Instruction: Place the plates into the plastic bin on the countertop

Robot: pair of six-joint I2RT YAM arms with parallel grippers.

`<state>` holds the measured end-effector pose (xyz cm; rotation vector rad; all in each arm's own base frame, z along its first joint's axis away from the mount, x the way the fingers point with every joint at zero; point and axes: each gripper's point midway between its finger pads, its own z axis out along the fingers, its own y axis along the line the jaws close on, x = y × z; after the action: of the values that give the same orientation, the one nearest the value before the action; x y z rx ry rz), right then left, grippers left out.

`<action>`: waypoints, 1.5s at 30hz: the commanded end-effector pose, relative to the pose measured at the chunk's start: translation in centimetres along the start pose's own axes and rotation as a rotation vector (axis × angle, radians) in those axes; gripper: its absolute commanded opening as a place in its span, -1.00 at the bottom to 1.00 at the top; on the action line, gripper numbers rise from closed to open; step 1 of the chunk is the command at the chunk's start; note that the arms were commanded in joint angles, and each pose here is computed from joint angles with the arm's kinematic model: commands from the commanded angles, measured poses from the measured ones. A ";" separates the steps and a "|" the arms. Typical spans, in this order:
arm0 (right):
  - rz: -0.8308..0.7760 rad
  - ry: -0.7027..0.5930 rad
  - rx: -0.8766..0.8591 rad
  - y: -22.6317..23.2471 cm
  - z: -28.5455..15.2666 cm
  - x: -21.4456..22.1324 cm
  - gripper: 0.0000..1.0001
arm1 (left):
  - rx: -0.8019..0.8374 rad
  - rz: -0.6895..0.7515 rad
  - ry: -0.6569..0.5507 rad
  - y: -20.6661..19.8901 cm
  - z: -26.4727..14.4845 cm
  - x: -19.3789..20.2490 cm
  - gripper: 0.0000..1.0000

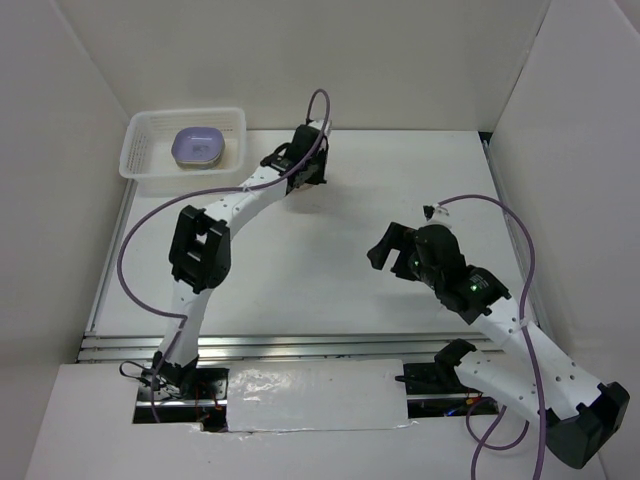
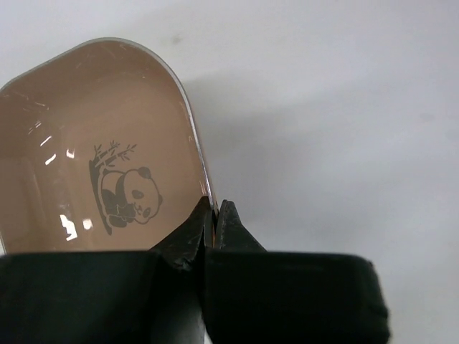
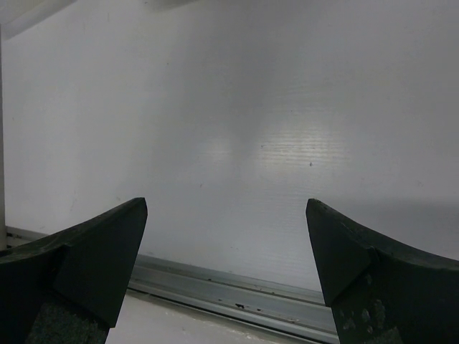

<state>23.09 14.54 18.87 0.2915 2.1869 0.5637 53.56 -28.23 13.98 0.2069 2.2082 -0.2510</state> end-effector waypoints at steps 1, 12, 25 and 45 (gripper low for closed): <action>-0.006 -0.047 -0.029 1.4 -0.9 -1.8 1.00 | 0.095 -0.004 -0.256 -2.1 -9.0 -11.8 -1.00; -0.018 -0.011 -0.062 1.7 -0.6 -0.4 1.00 | -0.140 0.193 -0.373 13.5 -11.9 -18.2 -1.00; -0.050 0.081 -0.091 1.6 0.8 2.4 1.00 | -0.189 0.196 -0.254 26.6 -3.2 -13.0 -1.00; -0.109 0.022 -0.020 1.5 -0.5 0.5 1.00 | -0.220 0.045 -0.526 16.4 -20.9 -22.4 0.99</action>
<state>21.26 16.81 15.36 0.1389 2.3205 0.5628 61.28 -4.04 26.41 0.1141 1.9870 0.0512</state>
